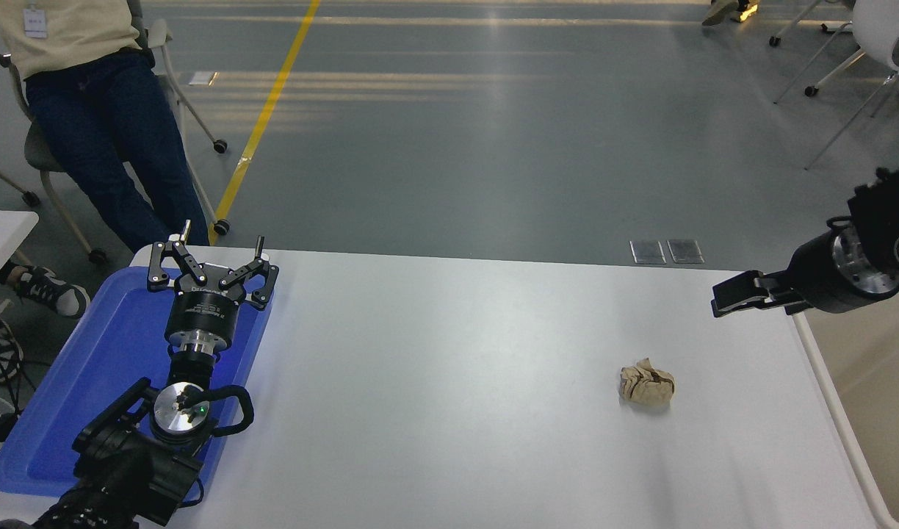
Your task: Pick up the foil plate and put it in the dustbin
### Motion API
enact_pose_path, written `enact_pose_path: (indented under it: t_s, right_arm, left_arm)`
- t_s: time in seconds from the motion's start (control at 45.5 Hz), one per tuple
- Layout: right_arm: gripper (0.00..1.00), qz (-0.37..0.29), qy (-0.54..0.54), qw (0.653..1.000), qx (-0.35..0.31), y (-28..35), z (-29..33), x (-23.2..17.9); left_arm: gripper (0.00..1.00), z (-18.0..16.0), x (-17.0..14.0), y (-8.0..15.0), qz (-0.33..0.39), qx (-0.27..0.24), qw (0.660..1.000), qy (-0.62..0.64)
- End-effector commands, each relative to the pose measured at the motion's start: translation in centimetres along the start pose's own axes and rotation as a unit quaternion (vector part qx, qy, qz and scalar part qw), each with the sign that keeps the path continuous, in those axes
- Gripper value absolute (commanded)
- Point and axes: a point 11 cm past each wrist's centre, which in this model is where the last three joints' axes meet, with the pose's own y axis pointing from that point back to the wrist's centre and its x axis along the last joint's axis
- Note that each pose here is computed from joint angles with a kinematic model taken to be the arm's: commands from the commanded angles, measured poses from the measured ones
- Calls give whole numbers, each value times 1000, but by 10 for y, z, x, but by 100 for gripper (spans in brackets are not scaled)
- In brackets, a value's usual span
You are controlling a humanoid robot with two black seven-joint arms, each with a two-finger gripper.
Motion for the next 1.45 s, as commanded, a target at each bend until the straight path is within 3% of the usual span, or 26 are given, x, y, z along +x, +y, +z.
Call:
enact_pose_path:
  t_s: [0.0,0.462,0.725,1.429]
  right_arm:
    - [100,-21,-32,999,22,11,-55,6]
    - [100,-35,-13,998,-48,7,-101,6]
    - [100,-74,14,996,-47,27,-113,-17]
    - [100,-95,17,994,-44,46,-117,-17]
  left_arm:
    - [100,0,0,0,-1,0,1000,0]
    - [100,0,0,0,0,0,1000,0]
    - [100,0,0,0,0,0,1000,0]
    - [100,0,0,0,1,0,1000,0]
